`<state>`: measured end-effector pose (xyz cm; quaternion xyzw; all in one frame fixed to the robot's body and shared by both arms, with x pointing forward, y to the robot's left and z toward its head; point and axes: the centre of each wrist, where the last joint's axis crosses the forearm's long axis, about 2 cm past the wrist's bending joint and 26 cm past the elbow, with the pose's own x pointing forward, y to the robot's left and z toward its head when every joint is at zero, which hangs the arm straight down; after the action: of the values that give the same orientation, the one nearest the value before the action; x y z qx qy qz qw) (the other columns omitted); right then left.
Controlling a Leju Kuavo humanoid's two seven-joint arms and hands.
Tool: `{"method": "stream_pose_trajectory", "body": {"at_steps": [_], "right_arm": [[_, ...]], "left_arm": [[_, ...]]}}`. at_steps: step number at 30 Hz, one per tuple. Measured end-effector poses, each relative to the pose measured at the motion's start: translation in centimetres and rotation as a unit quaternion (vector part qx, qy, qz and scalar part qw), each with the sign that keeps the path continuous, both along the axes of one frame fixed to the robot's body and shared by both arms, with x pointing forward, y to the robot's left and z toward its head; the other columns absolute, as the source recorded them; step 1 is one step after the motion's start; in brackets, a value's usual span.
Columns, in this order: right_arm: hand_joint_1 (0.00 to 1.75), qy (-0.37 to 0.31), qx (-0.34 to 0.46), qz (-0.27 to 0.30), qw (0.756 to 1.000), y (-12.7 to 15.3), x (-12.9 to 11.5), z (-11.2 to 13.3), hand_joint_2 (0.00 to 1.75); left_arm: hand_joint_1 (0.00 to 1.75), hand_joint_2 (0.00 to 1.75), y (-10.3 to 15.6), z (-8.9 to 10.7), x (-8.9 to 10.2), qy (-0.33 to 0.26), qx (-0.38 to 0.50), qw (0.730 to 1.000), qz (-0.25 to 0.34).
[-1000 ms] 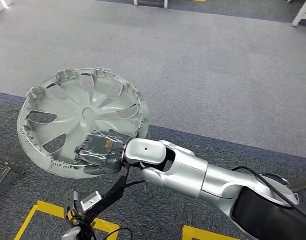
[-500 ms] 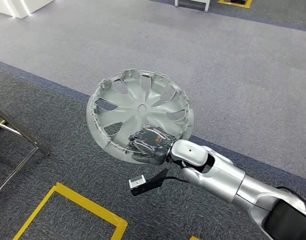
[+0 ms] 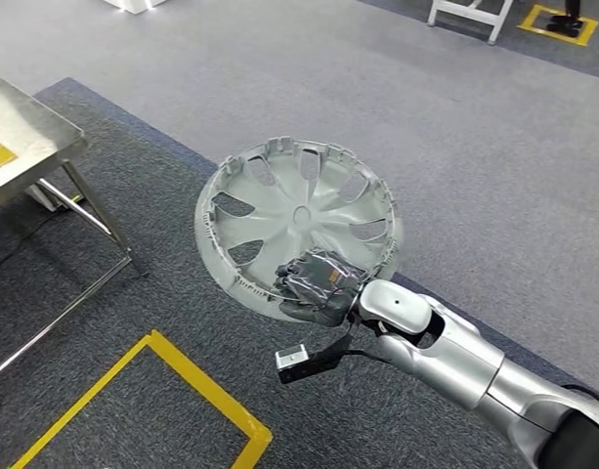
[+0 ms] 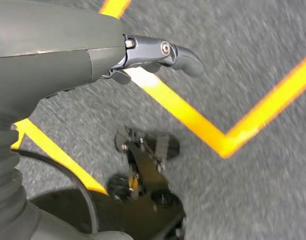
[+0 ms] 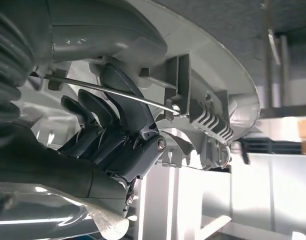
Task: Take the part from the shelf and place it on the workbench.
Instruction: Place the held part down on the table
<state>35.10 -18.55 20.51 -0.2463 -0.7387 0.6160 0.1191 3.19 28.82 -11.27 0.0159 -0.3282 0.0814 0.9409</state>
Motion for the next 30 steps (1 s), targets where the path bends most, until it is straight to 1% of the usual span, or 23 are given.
{"method": "stream_pose_trajectory", "body": {"at_steps": [8,14,23,26,30], "right_arm": [[1.75,-0.003,0.002,0.001,1.0,0.03,-0.12,0.21,1.75],[1.75,-0.002,-0.001,-0.001,1.0,-0.08,-0.27,-0.1,1.75],[1.75,-0.011,0.003,-0.002,1.0,-0.14,-0.06,0.61,1.75],[1.75,-0.008,0.002,-0.001,1.0,-0.13,-0.19,0.41,1.75],[1.75,-0.008,0.002,-0.001,1.0,-0.12,-0.19,0.41,1.75]], "left_arm": [[0.0,1.75,-0.09,-0.03,-0.3,0.01,0.001,1.0,-0.002],[0.0,1.75,-0.1,-0.04,-0.41,0.032,0.003,0.999,-0.002],[0.0,1.75,-0.37,-0.01,-0.1,0.024,-0.002,1.0,-0.004],[0.0,1.75,-0.52,0.03,0.26,0.021,-0.002,1.0,-0.005],[0.0,1.75,-0.8,0.04,0.26,0.022,-0.005,1.0,-0.007]]}}
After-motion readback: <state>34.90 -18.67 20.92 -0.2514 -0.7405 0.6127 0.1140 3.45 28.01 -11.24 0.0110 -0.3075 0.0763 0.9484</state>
